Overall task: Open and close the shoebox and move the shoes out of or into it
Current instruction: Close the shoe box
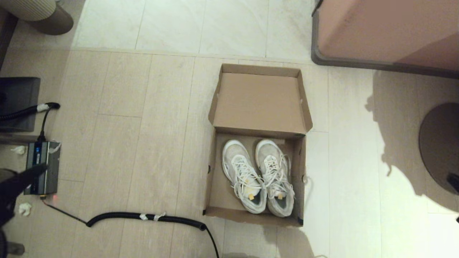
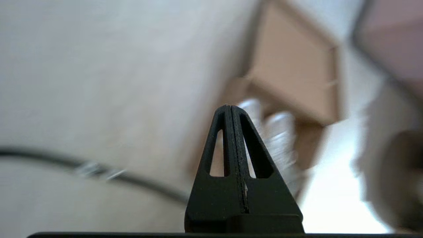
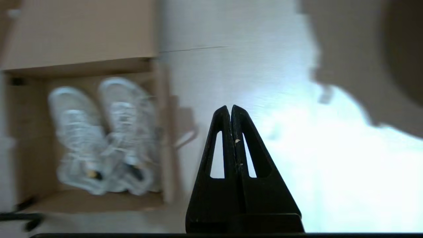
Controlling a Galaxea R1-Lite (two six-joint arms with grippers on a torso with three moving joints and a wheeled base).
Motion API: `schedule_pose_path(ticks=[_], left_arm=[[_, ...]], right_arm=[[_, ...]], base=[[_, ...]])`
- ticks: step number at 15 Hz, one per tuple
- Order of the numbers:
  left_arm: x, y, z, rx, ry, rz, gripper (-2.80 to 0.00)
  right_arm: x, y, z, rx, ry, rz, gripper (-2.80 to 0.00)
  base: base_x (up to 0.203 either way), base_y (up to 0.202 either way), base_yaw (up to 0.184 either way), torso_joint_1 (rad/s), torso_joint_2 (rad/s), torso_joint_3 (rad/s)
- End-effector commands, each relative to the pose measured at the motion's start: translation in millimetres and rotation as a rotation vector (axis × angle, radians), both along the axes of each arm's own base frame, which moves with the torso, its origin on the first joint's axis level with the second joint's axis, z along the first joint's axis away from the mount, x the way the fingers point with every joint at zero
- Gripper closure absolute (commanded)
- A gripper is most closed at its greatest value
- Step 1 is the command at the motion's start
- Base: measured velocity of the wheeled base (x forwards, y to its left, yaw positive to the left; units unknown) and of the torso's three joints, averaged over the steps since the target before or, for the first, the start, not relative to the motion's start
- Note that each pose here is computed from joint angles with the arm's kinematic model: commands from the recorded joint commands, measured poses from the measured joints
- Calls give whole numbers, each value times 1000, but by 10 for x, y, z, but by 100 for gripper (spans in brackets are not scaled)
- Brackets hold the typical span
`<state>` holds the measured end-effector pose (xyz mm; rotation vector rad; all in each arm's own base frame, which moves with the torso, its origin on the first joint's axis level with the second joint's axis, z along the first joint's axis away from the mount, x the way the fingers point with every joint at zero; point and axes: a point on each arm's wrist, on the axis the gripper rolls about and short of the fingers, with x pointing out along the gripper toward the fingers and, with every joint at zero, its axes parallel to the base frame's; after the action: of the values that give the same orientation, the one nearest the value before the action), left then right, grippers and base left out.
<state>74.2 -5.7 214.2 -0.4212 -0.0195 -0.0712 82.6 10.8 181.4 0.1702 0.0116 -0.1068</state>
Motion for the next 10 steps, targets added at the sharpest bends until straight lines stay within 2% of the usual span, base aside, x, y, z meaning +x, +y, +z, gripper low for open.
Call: schedule_pose_path(ticks=[1,2,4,5,6,7,8,10], left_arm=[[-509,54,-236,43,-125,57,0],[-642,58,-417,102,-117,72,0],[-879,61,-759,242,-78,91,0],[-979,60,-945,313,-46,92,0],[-1038,59,-1116,372,12,83,0],[-1065,58,-1220,416,41,77,0],[-1060,56,-1326,461,108,58,0],[-1044,54,-1368,479,154,42,0]], right_arm=[[-540,-141,-142,7,-128,-84,0],[-693,-165,-287,-22,-115,-107,0],[-851,-180,-676,-141,24,-145,0],[-878,-171,-815,-201,96,-113,0],[-885,-155,-856,-209,135,-37,0],[-904,-147,-908,-217,191,3,0],[-926,-136,-922,-226,221,55,0],[-919,-128,-917,-226,275,94,0]], base=[[0,0,0,0,0,0],[0,0,0,0,0,0],[0,0,0,0,0,0],[0,0,0,0,0,0],[0,0,0,0,0,0],[0,0,0,0,0,0],[0,0,0,0,0,0],[0,0,0,0,0,0]])
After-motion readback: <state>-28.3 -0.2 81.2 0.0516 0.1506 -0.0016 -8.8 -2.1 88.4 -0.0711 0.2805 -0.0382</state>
